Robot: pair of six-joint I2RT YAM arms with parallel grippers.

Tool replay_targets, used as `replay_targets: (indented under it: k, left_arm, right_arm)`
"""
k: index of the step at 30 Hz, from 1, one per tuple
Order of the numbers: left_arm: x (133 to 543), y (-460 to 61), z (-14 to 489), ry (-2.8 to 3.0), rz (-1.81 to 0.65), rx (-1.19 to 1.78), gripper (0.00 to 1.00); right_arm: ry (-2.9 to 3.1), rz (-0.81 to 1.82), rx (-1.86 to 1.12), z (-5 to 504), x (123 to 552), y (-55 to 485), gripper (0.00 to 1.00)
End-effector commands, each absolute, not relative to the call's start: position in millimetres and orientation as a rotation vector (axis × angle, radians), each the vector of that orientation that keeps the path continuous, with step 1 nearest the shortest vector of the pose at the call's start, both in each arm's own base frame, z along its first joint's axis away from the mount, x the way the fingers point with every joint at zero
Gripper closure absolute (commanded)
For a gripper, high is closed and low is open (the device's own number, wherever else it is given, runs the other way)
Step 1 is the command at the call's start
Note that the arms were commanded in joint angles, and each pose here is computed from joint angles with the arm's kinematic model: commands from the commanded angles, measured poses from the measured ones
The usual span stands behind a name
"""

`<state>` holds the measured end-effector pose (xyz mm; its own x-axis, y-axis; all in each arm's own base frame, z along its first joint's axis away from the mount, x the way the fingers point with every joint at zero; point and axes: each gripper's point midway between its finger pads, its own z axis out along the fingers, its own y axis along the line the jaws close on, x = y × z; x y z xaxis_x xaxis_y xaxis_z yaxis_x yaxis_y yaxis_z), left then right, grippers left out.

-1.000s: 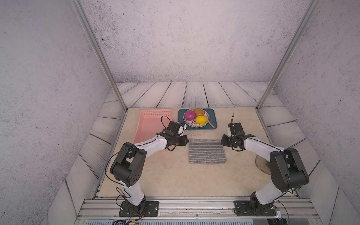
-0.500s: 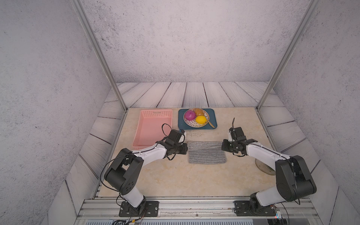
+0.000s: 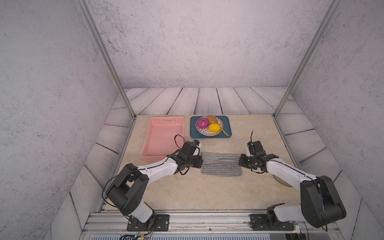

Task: Fold the square dishcloth
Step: Fold the cleaning item at the center of the board.

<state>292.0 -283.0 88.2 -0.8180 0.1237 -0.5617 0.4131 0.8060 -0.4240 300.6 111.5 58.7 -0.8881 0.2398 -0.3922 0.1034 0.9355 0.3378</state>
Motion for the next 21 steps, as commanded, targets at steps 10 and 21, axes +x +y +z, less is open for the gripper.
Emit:
replay_targets:
  k: [10, 21]
  left_arm:
    - [281.3, -272.6, 86.6, 2.473, -0.699, 0.383, 1.00]
    - [278.4, -273.3, 95.5, 2.454, -0.717, 0.392, 1.00]
  right_arm:
    - [2.655, 0.443, 0.265, 65.1, 287.1, 110.0, 1.00]
    - [2.625, 0.453, 0.254, 82.6, 279.1, 108.8, 1.00]
